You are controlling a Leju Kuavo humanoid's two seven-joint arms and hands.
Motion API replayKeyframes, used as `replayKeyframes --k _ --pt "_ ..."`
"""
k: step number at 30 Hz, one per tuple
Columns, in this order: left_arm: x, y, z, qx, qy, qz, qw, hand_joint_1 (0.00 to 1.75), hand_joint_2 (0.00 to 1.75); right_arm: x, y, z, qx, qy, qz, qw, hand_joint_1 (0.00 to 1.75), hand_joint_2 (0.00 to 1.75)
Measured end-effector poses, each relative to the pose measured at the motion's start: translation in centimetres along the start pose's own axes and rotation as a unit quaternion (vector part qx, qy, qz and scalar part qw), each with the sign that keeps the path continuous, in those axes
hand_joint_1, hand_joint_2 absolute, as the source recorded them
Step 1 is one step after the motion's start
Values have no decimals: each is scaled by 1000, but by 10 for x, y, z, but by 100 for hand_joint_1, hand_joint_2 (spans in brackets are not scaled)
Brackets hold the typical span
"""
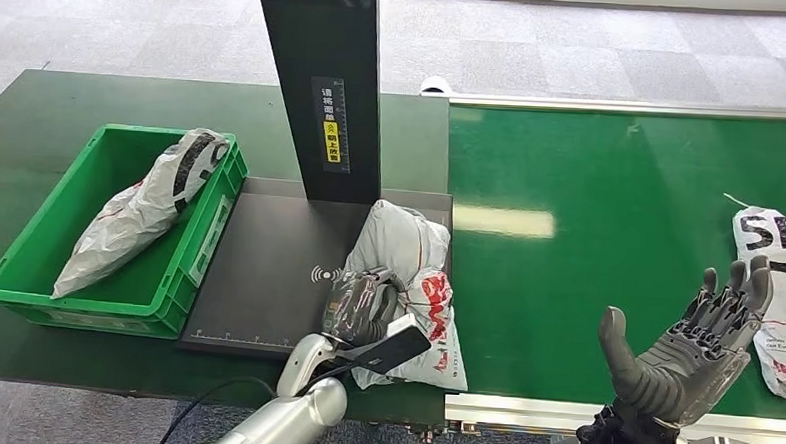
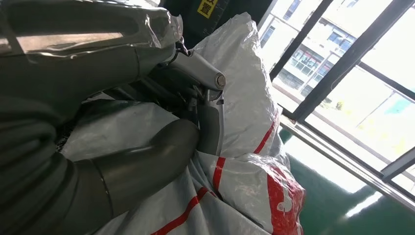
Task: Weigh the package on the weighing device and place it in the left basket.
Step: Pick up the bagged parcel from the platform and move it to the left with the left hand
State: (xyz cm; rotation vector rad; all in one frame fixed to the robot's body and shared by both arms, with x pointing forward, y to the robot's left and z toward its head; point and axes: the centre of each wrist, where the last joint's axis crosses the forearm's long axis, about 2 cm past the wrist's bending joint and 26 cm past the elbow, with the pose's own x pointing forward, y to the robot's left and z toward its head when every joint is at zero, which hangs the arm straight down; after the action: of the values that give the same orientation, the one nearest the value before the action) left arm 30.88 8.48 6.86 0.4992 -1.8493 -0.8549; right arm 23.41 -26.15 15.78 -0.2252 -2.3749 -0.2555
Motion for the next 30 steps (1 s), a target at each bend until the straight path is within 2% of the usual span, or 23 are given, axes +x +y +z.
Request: replayKeyframes --k 4,10,18,21,24,27,30 --pt "-4 5 0 28 -5 24 999 175 175 0 0 0 -1 0 -1 1000 0 175" --pt "-9 17 -4 117 -38 97 988 175 175 -1 -1 1 -4 3 -3 1000 0 175" --pt "3 50 -12 214 -92 100 967 175 175 -2 -4 2 -11 6 -3 1000 0 175" --pt "13 75 -11 260 -136 74 953 175 175 -2 -6 3 -15 8 -1 1000 0 175" --pt "24 109 -12 321 -167 50 931 175 175 -2 -8 4 -17 9 -2 1000 0 175" --pt "29 149 -17 389 -169 43 904 175 175 -3 -9 4 -18 10 -5 1000 0 175" --pt "21 190 -29 445 -149 35 882 175 175 -4 -9 2 -16 10 -10 1000 0 175"
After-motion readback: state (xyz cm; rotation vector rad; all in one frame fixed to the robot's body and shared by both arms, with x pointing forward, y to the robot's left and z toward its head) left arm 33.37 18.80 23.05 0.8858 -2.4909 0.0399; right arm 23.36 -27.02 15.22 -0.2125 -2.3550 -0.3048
